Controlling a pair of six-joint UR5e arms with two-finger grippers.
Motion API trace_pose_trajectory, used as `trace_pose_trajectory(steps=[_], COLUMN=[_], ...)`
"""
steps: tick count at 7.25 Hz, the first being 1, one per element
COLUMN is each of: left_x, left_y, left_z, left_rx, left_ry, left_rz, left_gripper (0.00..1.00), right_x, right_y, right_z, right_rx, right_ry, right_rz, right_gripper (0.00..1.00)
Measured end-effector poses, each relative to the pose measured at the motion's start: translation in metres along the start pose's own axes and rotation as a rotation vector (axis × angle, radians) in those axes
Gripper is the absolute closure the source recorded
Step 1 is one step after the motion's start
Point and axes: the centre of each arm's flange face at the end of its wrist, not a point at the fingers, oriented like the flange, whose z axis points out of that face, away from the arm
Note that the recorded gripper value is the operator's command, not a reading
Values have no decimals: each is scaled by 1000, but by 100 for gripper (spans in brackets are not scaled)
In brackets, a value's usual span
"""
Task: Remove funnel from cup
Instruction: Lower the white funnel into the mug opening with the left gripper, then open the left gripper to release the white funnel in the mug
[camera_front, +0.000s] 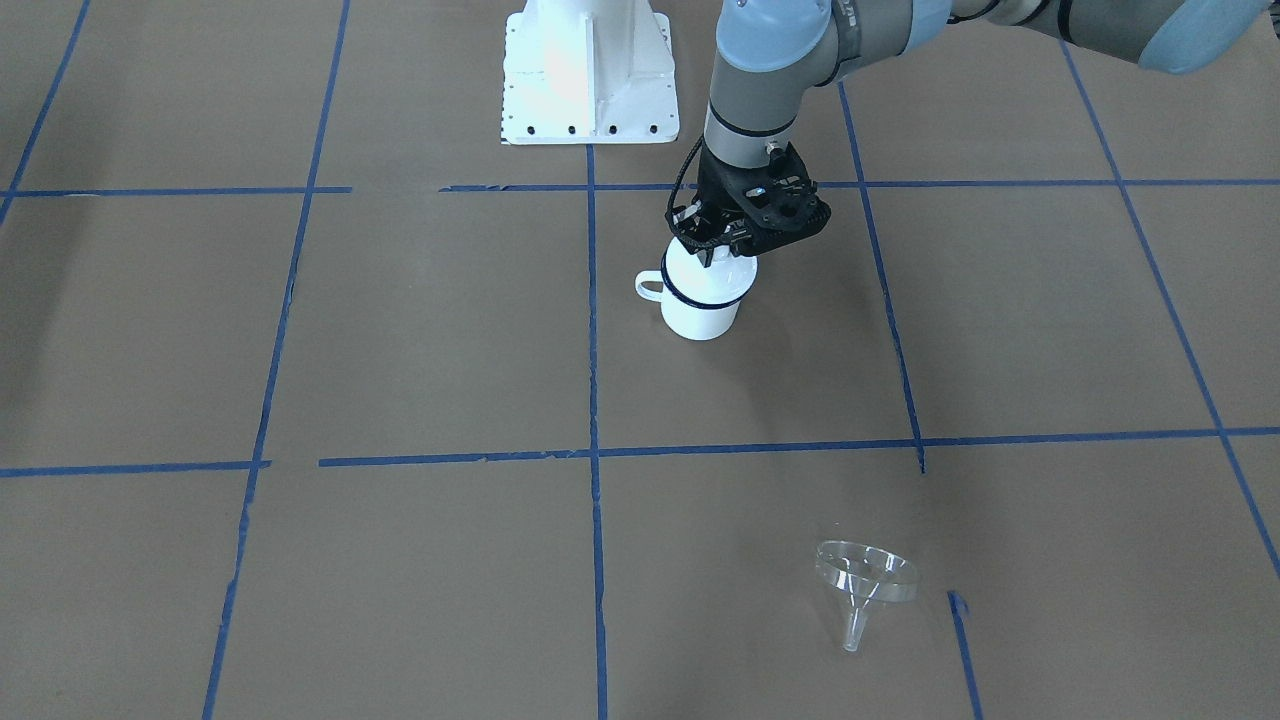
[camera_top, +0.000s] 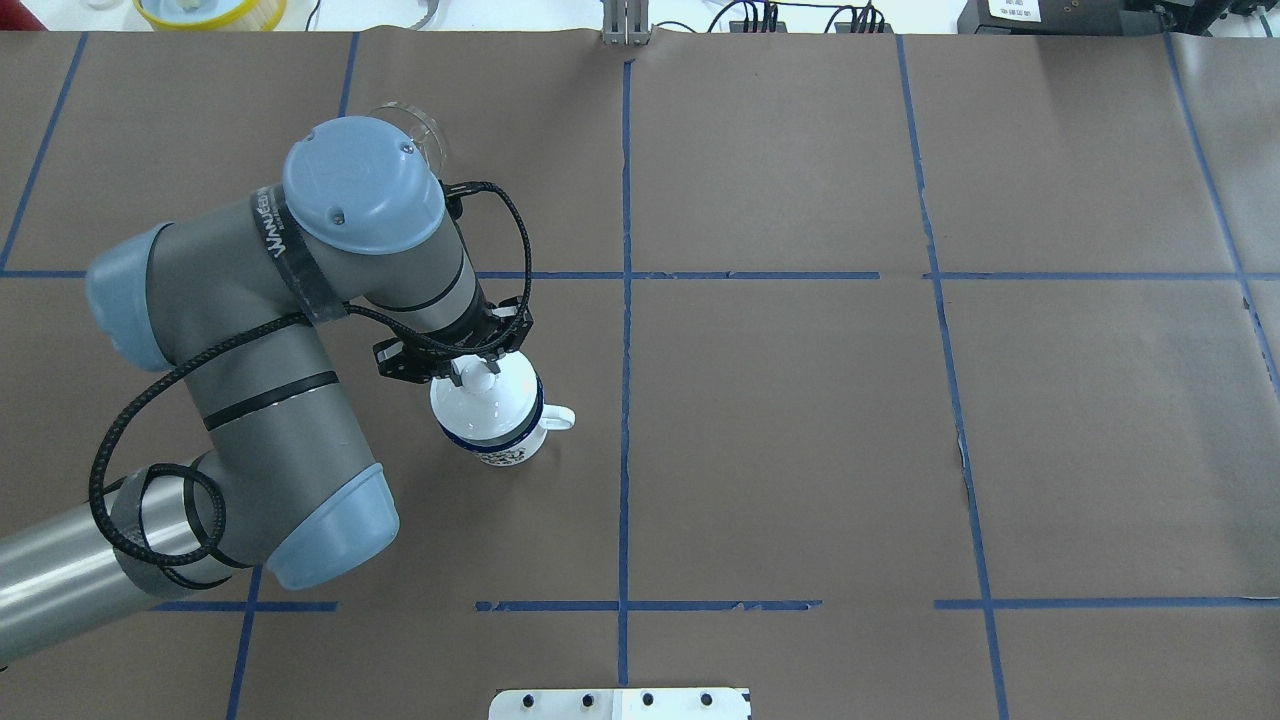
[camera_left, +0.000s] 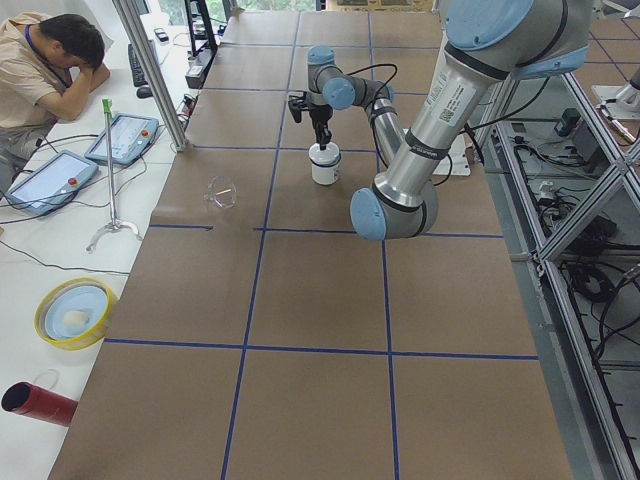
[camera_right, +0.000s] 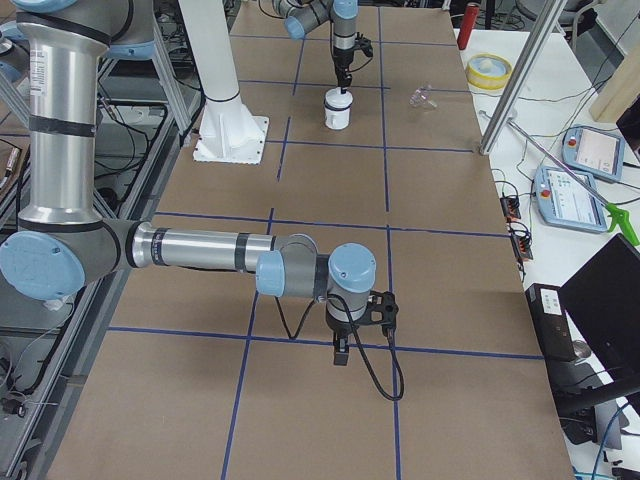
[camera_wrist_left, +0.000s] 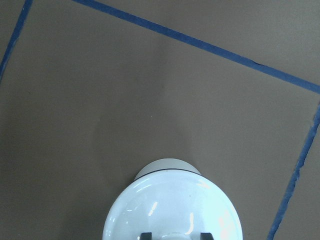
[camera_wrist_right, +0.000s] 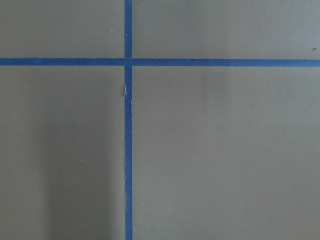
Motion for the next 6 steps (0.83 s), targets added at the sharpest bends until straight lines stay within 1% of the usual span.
trace_pose_trajectory(steps=[6], left_x=[-4], left_y=[1], left_z=[5], left_rx=[-2], left_ry=[3], left_rz=[5], left_gripper=[100], right_x=[0], right_y=[0], right_z=[0], right_rx=[0], right_ry=[0], right_rz=[0], right_gripper=[0])
